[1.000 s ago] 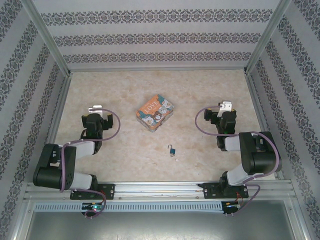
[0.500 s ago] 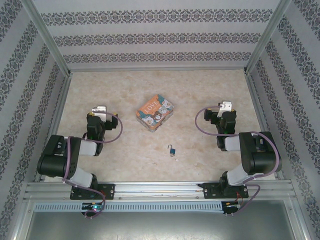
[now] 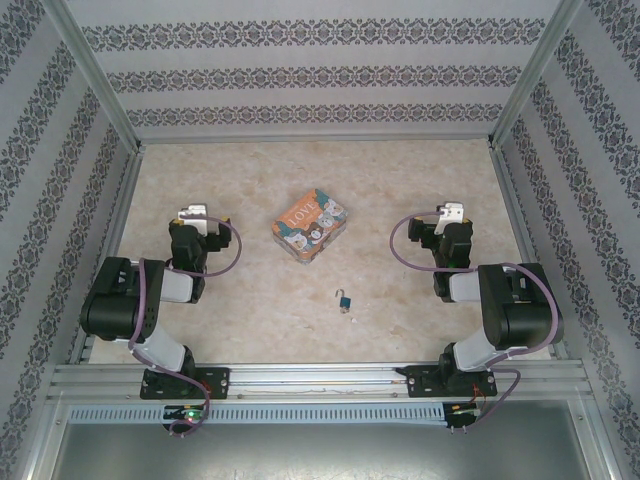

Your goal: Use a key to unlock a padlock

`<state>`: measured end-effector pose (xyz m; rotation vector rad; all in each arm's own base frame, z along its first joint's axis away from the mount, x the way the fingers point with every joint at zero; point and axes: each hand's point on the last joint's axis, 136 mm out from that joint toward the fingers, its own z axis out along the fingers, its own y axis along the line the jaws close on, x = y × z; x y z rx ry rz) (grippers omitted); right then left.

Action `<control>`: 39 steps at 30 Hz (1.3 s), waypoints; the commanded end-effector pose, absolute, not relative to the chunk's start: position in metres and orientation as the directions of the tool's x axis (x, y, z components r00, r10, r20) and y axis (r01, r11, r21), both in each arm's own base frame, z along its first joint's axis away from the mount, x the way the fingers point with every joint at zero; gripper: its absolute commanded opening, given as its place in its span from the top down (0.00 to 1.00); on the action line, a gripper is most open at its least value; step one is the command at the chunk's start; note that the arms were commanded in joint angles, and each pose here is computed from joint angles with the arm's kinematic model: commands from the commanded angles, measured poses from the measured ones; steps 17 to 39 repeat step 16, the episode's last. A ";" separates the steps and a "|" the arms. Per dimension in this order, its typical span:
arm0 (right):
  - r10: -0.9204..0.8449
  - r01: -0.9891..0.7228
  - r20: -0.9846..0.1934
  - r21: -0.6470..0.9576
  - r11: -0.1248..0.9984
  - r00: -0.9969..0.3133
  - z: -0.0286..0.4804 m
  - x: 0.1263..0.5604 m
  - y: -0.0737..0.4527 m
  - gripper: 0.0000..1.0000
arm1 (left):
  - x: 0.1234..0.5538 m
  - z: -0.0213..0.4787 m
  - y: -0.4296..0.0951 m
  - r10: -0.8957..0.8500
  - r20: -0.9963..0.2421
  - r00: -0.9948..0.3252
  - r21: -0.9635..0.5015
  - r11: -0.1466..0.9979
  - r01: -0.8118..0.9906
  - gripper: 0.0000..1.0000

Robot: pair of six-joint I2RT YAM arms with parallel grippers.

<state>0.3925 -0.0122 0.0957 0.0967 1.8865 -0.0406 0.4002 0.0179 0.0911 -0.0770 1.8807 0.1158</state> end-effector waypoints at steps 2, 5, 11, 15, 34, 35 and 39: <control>0.040 0.071 -0.959 0.021 0.997 -0.279 0.107 0.397 -0.007 0.01 | 0.399 0.089 0.020 -0.014 -0.948 -0.318 0.024 0.993 -0.116 0.01; 0.022 0.072 -0.961 0.002 0.997 -0.277 0.108 0.397 -0.004 0.02 | 0.399 0.089 0.020 -0.014 -0.947 -0.321 0.024 0.993 -0.113 0.01; 0.027 0.061 -0.958 0.010 0.998 -0.284 0.107 0.398 -0.003 0.01 | 0.399 0.089 0.019 -0.015 -0.946 -0.323 0.022 0.994 -0.110 0.01; 0.031 0.060 -0.958 0.014 0.998 -0.285 0.107 0.398 -0.004 0.01 | 0.399 0.089 0.019 -0.014 -0.947 -0.322 0.023 0.994 -0.110 0.01; 0.030 0.060 -0.958 0.014 0.998 -0.285 0.106 0.398 -0.004 0.02 | 0.399 0.089 0.019 -0.013 -0.946 -0.324 0.024 0.994 -0.109 0.01; 0.030 0.060 -0.958 0.014 0.998 -0.285 0.106 0.398 -0.004 0.02 | 0.399 0.089 0.019 -0.013 -0.946 -0.324 0.024 0.994 -0.109 0.01; 0.030 0.060 -0.958 0.014 0.998 -0.285 0.106 0.398 -0.004 0.02 | 0.399 0.089 0.019 -0.013 -0.946 -0.324 0.024 0.994 -0.109 0.01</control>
